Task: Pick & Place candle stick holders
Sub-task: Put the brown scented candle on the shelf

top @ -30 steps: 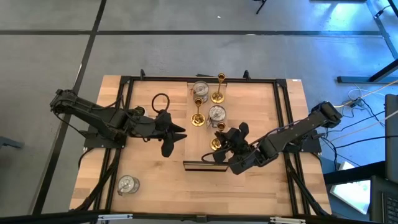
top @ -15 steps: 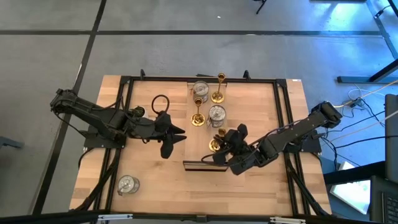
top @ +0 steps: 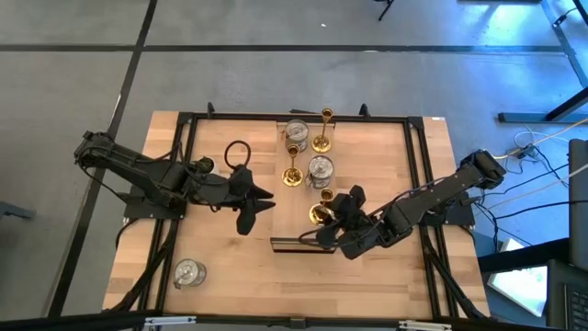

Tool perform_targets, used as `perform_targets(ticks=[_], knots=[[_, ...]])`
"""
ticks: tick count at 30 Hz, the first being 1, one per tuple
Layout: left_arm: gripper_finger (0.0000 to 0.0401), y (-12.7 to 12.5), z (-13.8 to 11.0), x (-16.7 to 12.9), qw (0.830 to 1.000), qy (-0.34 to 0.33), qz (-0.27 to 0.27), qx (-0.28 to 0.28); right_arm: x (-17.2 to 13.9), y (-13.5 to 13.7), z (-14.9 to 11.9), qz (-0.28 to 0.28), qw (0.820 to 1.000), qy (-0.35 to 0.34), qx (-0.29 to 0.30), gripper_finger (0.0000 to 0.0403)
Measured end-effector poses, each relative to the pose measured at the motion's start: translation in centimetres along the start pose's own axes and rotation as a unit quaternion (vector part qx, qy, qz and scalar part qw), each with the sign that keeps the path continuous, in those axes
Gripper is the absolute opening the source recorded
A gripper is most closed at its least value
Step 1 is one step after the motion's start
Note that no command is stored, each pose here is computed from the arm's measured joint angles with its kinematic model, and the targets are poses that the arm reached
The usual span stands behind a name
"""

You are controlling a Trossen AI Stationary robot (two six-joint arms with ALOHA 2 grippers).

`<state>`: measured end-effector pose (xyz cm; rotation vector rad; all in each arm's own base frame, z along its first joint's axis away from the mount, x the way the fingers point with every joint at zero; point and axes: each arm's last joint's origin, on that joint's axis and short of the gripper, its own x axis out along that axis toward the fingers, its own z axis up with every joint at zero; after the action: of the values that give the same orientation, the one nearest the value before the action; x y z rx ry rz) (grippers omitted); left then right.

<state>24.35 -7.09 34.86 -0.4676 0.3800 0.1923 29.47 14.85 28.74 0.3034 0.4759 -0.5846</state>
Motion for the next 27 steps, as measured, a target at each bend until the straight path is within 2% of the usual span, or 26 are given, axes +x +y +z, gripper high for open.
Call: perform_targets(ticks=[12, 17, 23, 27], knots=[[0.0127, 0.3, -0.5, 0.0, 0.999, 0.031, 0.006, -0.005, -1.9, -0.9, 1.2, -0.033, 0.996, 0.075, -0.027, 0.013], [0.0127, 0.4, -1.2, -0.1, 0.995, 0.091, -0.02, -0.016, -3.0, -1.0, 1.6, -0.018, 0.99, 0.139, -0.021, 0.013], [0.0127, 0.3, -2.1, -0.4, 0.989, 0.143, -0.029, -0.028, -4.2, -0.4, 1.6, 0.005, 0.989, 0.145, -0.038, 0.013], [0.0127, 0.0, -2.9, -0.8, 0.98, 0.186, -0.04, -0.055, -4.9, 0.0, 1.1, 0.026, 0.984, 0.168, -0.045, 0.013]])
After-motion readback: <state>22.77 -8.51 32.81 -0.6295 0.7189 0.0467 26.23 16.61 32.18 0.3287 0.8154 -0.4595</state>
